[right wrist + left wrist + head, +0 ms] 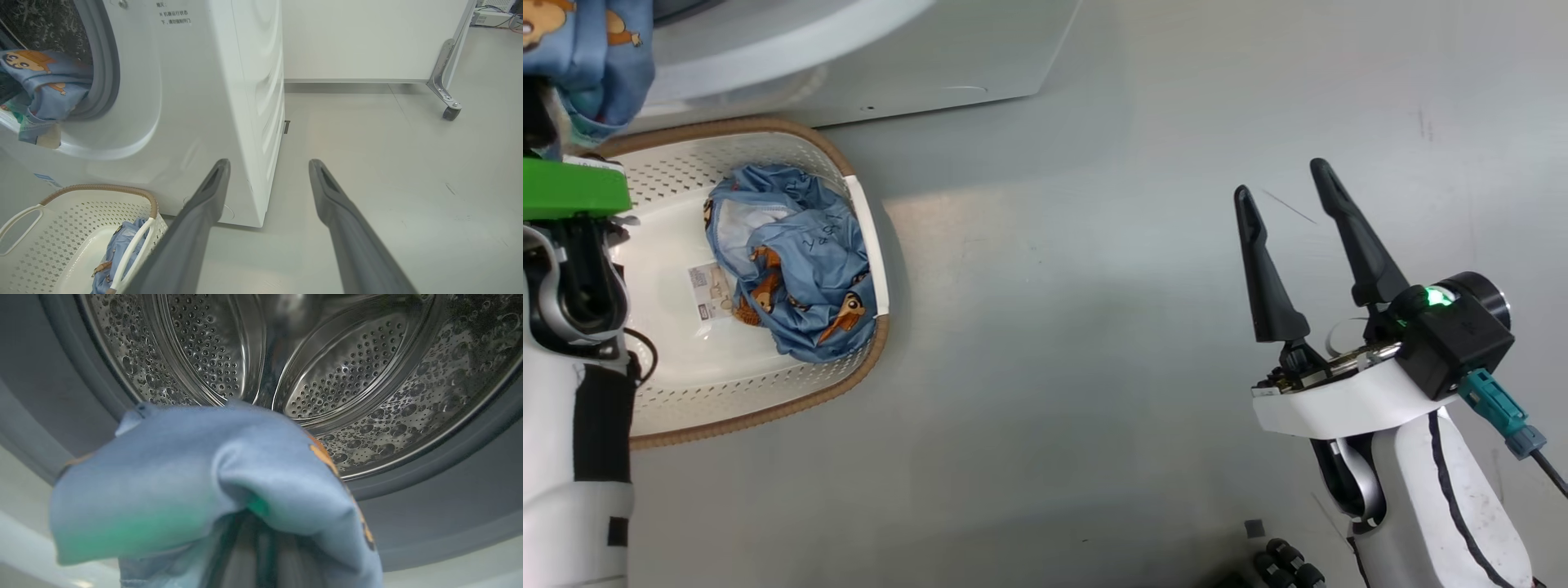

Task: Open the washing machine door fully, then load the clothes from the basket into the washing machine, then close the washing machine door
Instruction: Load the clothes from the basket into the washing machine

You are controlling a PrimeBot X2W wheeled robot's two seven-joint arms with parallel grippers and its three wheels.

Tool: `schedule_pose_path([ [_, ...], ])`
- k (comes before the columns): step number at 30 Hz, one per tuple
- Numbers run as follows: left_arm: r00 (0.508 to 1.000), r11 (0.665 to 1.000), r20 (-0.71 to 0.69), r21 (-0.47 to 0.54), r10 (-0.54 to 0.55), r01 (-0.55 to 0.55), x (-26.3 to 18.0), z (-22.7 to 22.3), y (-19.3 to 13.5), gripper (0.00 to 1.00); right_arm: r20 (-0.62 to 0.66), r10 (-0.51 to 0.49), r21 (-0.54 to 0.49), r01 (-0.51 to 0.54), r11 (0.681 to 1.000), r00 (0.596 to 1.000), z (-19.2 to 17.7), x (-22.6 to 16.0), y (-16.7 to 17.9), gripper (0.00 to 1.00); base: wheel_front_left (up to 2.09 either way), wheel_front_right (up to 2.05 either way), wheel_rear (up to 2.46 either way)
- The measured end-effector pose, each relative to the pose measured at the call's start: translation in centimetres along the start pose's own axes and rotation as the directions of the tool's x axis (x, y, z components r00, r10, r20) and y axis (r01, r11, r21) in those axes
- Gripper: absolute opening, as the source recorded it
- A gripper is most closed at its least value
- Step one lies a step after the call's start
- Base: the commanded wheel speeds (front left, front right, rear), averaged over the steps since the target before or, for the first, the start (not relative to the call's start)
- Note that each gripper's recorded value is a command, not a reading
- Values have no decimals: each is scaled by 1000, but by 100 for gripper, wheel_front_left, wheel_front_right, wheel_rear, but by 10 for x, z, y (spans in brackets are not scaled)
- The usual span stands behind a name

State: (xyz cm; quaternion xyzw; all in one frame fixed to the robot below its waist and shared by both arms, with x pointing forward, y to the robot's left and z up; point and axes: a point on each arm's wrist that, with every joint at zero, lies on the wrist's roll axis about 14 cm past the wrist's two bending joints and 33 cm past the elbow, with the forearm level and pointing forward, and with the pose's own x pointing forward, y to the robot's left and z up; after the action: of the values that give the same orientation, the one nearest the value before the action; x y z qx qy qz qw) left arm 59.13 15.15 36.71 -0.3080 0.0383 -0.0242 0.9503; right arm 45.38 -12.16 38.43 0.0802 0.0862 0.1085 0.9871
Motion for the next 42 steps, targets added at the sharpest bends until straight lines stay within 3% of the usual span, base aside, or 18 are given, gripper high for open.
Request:
schedule_pose_path([
  [8, 995, 995, 38, 39, -96, 94, 28, 19, -30, 0, 7, -24, 25, 24, 999, 1000, 8, -12, -3, 100, 0, 0, 0],
  [17, 998, 987, -15, 152, -57, 59, 63, 21, -21, 0, -15, -82, 29, 82, 996, 997, 10, -34, -15, 100, 0, 0, 0],
  [23, 994, 968, -61, 231, -90, 101, 88, 15, -32, 0, -46, -137, 23, 138, 990, 990, 5, -52, -25, 100, 0, 0, 0],
  [32, 993, 961, -83, 258, -83, 102, 118, 10, -35, 0, -96, -200, 20, 203, 979, 975, -6, -72, -36, 100, 0, 0, 0],
  [36, 997, 955, -66, 291, -41, 59, 131, 20, -18, 0, -123, -230, 17, 234, 972, 965, -12, -82, -41, 100, 0, 0, 0],
  [42, 996, 953, 35, 294, -87, 73, 152, 43, -35, 0, -161, -285, 5, 290, 957, 945, -21, -97, -52, 100, 0, 0, 0],
])
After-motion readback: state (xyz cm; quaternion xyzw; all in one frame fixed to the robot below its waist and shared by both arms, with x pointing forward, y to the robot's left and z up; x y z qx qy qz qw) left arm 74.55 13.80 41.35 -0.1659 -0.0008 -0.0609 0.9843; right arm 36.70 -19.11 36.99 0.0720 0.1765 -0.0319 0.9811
